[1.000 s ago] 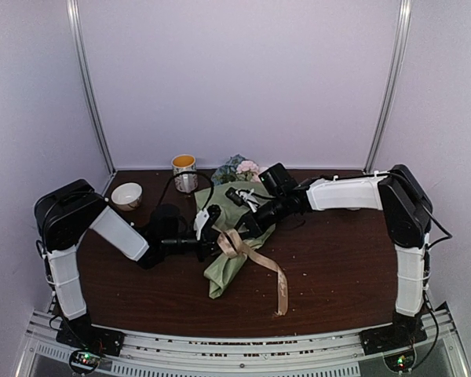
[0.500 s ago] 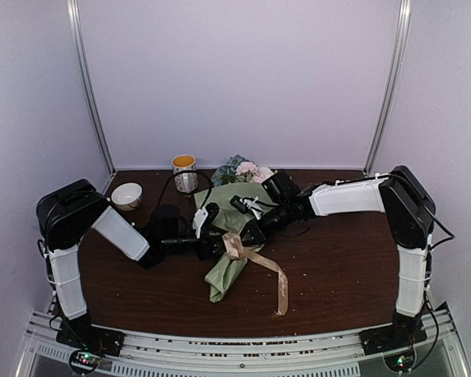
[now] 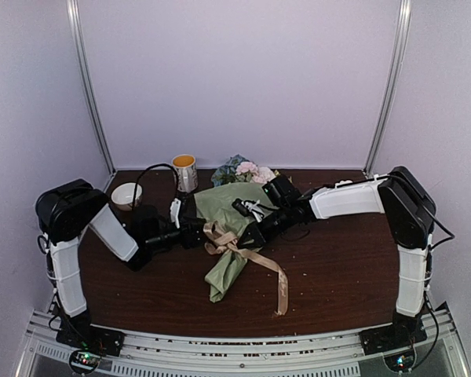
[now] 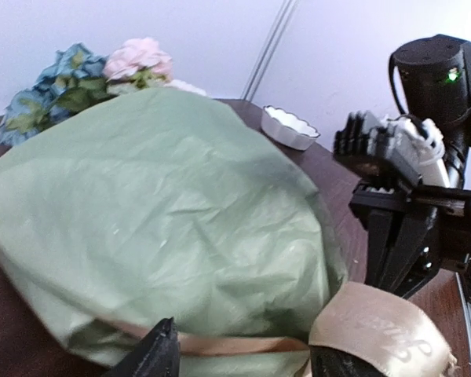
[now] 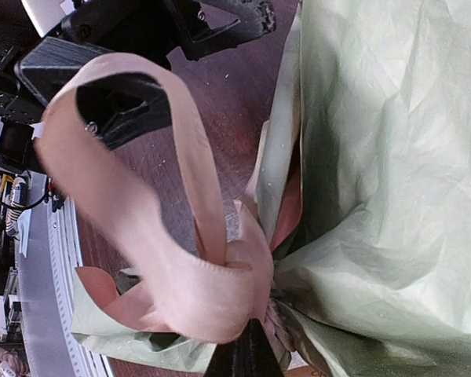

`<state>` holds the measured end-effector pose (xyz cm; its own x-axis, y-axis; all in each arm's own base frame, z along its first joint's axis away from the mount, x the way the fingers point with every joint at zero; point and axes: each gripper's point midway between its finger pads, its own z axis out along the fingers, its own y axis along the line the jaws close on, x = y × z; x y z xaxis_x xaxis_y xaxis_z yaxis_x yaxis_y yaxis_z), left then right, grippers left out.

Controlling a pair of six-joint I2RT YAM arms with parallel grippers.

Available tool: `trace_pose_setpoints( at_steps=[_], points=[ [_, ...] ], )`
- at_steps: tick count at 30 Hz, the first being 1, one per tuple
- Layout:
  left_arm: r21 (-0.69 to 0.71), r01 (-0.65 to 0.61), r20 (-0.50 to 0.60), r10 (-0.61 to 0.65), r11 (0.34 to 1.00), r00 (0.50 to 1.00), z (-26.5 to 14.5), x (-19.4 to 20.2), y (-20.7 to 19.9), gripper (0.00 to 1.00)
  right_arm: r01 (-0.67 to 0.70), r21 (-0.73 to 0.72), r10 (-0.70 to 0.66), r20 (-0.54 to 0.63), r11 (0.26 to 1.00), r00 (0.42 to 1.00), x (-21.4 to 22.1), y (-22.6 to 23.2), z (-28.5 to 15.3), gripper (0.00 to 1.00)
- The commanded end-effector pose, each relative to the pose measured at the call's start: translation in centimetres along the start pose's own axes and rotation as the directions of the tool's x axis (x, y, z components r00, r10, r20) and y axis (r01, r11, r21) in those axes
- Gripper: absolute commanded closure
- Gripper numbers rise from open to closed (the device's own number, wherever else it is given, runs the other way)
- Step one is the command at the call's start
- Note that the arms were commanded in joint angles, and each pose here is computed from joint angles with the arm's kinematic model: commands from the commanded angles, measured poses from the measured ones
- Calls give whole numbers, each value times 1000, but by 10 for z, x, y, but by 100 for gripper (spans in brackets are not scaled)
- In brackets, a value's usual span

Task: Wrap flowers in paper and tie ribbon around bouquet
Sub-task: Cross the half-tied ribbon over the folded bouquet.

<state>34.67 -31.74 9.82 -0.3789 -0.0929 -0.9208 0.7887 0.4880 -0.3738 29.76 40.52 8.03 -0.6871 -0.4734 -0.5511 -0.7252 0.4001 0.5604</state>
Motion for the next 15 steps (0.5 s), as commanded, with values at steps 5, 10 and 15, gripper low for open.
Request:
trace_pose_setpoints(
  at_steps=[5,10,15],
  points=[
    [-469,11,-210,-124,883,970,-31,13,84,38,-5,16,4,36,1000,999,-11,7,-6,100],
    [-495,23,-222,-153,868,963,-42,22,87,37,0,11,0,43,1000,999,-13,10,-8,100],
    [-488,50,-201,-168,871,965,-46,20,80,36,9,18,-10,50,1000,999,-19,12,-10,100]
  ],
)
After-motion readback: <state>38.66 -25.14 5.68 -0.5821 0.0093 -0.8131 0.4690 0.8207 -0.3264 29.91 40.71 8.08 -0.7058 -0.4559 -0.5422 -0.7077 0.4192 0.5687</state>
